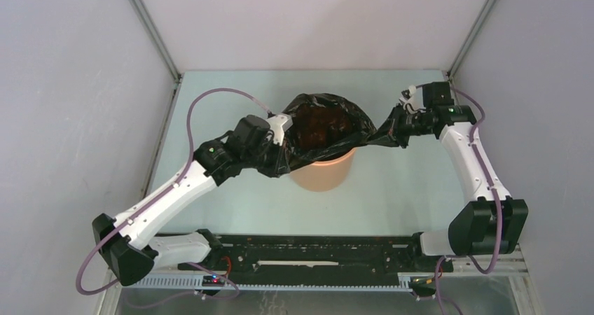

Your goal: Put the trash bags into the trash bin

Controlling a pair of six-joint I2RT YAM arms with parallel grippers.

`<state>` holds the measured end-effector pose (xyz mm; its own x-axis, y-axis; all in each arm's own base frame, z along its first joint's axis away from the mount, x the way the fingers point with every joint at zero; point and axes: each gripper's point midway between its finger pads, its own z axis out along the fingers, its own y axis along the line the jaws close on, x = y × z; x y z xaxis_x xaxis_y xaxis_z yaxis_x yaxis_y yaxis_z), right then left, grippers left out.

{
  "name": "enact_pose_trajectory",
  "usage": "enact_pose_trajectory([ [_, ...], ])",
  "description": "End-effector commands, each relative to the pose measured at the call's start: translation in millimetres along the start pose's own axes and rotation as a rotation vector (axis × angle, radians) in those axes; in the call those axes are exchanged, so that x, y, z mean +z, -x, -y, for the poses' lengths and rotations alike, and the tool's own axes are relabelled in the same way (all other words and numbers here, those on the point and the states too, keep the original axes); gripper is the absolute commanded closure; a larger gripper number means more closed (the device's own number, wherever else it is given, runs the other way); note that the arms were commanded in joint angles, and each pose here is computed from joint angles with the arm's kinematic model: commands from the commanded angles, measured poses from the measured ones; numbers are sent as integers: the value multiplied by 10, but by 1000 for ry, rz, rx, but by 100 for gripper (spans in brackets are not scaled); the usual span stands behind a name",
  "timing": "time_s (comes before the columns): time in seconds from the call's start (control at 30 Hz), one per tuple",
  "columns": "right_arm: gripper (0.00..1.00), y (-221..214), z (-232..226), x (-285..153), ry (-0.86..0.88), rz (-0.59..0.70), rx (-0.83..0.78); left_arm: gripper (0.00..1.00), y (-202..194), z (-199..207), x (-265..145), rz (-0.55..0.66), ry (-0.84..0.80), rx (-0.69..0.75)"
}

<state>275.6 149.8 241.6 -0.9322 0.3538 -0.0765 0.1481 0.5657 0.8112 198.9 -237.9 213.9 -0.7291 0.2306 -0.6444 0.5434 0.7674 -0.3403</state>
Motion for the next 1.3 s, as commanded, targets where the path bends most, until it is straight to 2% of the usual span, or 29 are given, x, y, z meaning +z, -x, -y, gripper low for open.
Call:
enact_pose_trajectory([
  [0.0,90,31,136,64,-87,28,-74,100,-185,-220,75,-28,88,23],
  [0.17,89,58,220,137,-140,36,-98,100,-192,-280,58,-31,117,44],
  [0.2,89,43,203,151,-137,31,-105,96,-169,-268,41,-28,115,50],
  [0.27,86,20,176,153,-135,31,-110,86,-132,-231,-2,-31,105,57],
  [0.3,84,6,166,144,-137,35,-117,76,-117,-204,-31,-31,95,57],
  [0.33,82,-8,156,129,-139,39,-123,72,-100,-179,-55,-25,85,57],
  [0.37,78,-17,148,109,-139,44,-128,62,-88,-162,-81,-17,77,57],
  [0.47,68,-36,114,37,-134,63,-144,42,-61,-113,-154,7,54,65],
  [0.67,51,-90,-32,-138,-98,121,-187,21,-19,-61,-454,53,42,93],
  [0.77,46,-122,-156,-225,-51,144,-182,15,-9,15,-580,76,9,86],
  [0.93,35,-323,-432,-323,34,147,-188,12,-28,130,-726,81,-41,53],
  [1.03,29,-423,-536,-337,13,194,-118,7,75,153,-906,137,-38,28],
  [1.1,26,-483,-571,-285,-24,231,-76,2,226,91,-1032,196,-13,-30],
  [1.27,22,-423,-570,-168,-89,344,17,0,626,-208,-1153,294,40,-281],
])
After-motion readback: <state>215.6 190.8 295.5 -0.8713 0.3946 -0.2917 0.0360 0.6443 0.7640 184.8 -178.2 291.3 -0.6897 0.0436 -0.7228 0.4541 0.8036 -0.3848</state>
